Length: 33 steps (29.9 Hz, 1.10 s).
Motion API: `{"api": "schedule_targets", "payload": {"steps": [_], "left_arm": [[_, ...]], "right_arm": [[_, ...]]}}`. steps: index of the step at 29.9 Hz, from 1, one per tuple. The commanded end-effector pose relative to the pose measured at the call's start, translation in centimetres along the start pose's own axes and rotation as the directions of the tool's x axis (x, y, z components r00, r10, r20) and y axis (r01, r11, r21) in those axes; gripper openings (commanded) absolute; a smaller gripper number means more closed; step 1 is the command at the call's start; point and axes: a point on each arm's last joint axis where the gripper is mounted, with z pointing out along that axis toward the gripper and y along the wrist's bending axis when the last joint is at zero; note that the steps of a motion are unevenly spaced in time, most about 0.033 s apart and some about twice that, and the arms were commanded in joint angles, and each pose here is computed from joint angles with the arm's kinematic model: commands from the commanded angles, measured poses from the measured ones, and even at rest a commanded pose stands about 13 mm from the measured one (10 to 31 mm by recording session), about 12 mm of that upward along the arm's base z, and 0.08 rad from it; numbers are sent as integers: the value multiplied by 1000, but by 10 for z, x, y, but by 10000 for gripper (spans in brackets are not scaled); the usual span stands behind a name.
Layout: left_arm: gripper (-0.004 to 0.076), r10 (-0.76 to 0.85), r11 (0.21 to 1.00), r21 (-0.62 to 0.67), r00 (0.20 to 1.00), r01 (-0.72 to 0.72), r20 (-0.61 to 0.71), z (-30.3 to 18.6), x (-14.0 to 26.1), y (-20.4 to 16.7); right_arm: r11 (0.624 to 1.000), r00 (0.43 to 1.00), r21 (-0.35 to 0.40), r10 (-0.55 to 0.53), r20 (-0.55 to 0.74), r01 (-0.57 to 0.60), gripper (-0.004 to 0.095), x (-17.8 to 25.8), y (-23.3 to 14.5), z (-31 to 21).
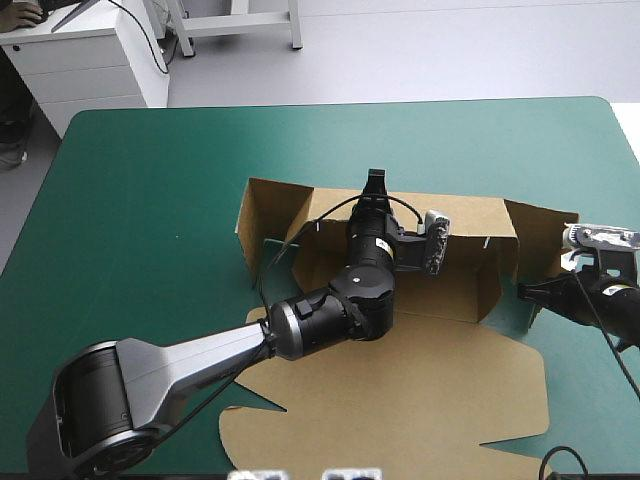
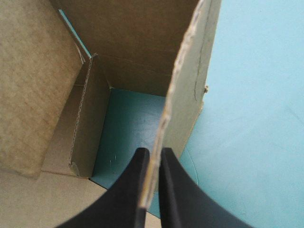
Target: Fold the box
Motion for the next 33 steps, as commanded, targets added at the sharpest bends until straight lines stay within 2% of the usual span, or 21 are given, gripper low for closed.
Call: {"api": "schedule_targets", "payload": {"steps": [1, 5, 10, 13, 17, 20, 22, 26, 33], "left_arm": [[-8, -57, 997, -47, 996, 60, 66, -19, 2, 21], [-8, -58, 997, -45, 996, 61, 66, -19, 2, 21], [-8, -58, 997, -45, 996, 61, 66, -19, 2, 21], [-8, -59, 997, -45, 997, 61, 58, -19, 3, 21], [-8, -59, 997, -45, 997, 61, 49, -18, 3, 21], [-8, -59, 997, -45, 997, 61, 49, -18, 3, 21], [-8, -61, 997, -44, 997, 63, 49, -18, 3, 21], [-8, -65, 997, -44, 997, 67, 50, -18, 3, 21], [-8, -65, 997, -44, 997, 67, 51, -18, 3, 21]], "right_arm": [[999, 999, -34, 1, 36, 0, 22, -7, 5, -7], [998, 1000, -57, -21, 7, 21, 139, -1, 9, -14], [996, 999, -76, -37, 35, 40, 352, 7, 18, -36], [994, 998, -100, -50, 28, 53, 369, 16, 25, -50], [989, 994, -124, -66, 89, 77, 369, 28, 36, -74], [986, 976, -138, -59, 209, 90, 337, 31, 45, -94], [986, 954, -132, -56, 296, 99, 268, 31, 49, -107], [987, 922, -105, -74, 379, 122, -1, 22, 53, -128], [990, 885, -55, -94, 456, 134, -8, -16, 51, -148]]}}
